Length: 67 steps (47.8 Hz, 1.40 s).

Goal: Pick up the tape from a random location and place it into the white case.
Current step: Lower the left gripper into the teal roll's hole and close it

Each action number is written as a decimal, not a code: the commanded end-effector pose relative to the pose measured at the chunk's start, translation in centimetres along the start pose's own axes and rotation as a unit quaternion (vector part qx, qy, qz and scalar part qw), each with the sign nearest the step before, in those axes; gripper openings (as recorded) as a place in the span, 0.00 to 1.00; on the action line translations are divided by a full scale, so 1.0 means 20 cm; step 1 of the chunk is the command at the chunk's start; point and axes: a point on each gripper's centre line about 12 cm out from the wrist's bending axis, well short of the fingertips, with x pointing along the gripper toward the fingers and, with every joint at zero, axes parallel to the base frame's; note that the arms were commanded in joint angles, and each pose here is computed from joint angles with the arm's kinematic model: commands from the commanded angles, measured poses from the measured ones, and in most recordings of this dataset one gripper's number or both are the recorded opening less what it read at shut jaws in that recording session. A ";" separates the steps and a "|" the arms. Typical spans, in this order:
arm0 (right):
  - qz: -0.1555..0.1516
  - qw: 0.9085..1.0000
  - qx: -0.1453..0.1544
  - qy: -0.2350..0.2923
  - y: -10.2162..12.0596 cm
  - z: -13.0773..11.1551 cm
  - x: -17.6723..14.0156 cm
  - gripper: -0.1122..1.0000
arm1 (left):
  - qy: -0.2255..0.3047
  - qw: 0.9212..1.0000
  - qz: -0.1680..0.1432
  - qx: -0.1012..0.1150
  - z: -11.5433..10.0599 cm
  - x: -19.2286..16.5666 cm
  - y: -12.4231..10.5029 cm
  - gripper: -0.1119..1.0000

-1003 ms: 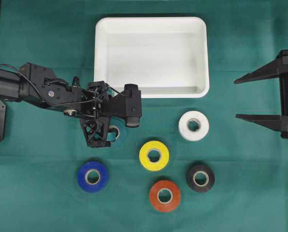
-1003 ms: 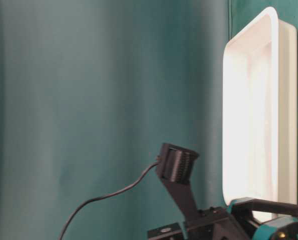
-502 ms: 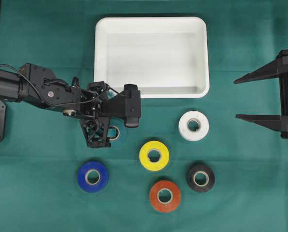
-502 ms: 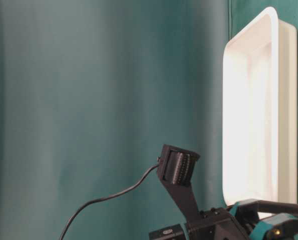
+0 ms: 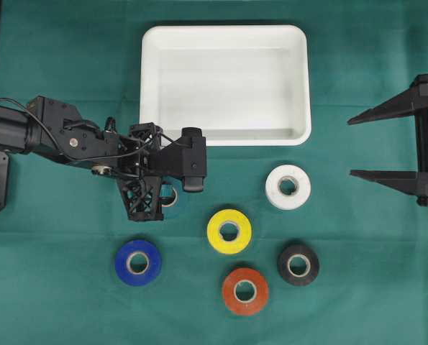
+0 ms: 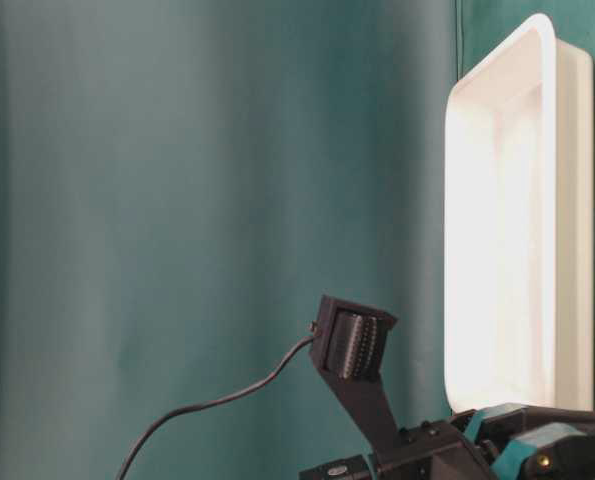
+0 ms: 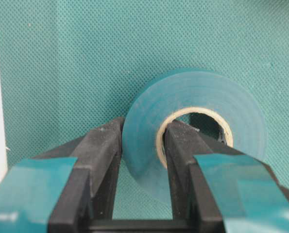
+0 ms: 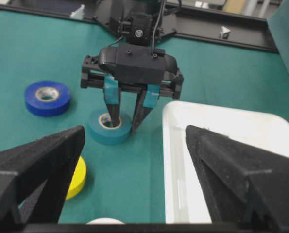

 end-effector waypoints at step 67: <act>0.000 1.000 0.000 0.002 0.00 0.05 0.01 0.91 | -0.123 0.992 -0.012 0.020 0.26 -1.08 -0.08 0.28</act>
